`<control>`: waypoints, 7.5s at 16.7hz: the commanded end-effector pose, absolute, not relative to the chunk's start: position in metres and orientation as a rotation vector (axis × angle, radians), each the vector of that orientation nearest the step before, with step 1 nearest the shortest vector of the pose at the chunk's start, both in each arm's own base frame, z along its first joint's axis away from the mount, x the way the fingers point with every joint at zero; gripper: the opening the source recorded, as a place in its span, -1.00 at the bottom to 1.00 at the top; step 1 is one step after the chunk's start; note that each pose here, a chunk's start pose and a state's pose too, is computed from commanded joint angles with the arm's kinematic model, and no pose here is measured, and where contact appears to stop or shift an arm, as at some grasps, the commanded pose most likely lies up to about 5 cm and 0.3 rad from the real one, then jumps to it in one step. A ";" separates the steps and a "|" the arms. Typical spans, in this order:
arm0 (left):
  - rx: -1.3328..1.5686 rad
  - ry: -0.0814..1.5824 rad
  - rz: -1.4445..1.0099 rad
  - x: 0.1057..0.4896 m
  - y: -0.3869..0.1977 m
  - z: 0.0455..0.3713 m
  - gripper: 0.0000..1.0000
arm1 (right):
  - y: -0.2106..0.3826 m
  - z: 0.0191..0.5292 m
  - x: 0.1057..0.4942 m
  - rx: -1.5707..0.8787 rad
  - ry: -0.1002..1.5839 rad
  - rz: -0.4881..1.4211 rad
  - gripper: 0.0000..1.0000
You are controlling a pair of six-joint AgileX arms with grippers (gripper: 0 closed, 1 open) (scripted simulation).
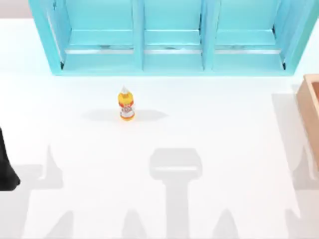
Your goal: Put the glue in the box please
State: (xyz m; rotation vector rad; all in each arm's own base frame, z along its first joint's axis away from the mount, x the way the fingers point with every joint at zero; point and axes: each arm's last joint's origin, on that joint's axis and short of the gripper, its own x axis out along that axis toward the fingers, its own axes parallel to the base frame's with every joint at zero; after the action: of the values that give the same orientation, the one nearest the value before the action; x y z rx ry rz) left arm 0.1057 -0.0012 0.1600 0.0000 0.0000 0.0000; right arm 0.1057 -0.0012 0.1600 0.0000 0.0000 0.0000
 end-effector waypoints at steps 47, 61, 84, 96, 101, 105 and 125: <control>0.000 0.000 0.000 0.106 -0.001 0.160 1.00 | 0.409 0.036 0.245 -0.015 0.199 -0.012 1.00; 0.000 0.000 0.000 0.106 -0.001 0.160 1.00 | 0.405 0.019 0.323 -0.016 0.198 -0.012 0.70; 0.000 0.000 0.000 0.106 -0.001 0.160 1.00 | 0.407 0.033 0.322 -0.012 0.197 -0.008 -1.00; 0.000 0.000 0.000 0.106 -0.001 0.160 1.00 | 0.406 0.118 0.322 -0.012 0.197 -0.009 -1.00; 0.000 0.000 0.000 0.106 -0.001 0.160 1.00 | 0.397 0.134 0.328 -0.126 0.239 0.052 -1.00; 0.000 0.000 0.000 0.106 -0.001 0.160 1.00 | 0.361 0.162 0.348 -0.417 0.359 0.214 -1.00; 0.000 0.000 0.000 0.106 -0.001 0.160 1.00 | -0.178 0.151 0.259 -0.260 0.397 1.080 -1.00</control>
State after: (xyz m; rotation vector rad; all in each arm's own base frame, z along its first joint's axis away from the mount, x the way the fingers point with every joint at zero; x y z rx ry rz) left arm 0.1057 -0.0012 0.1600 0.0000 0.0000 0.0000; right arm 0.2592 -0.1782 0.1506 -0.2603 0.3971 1.0802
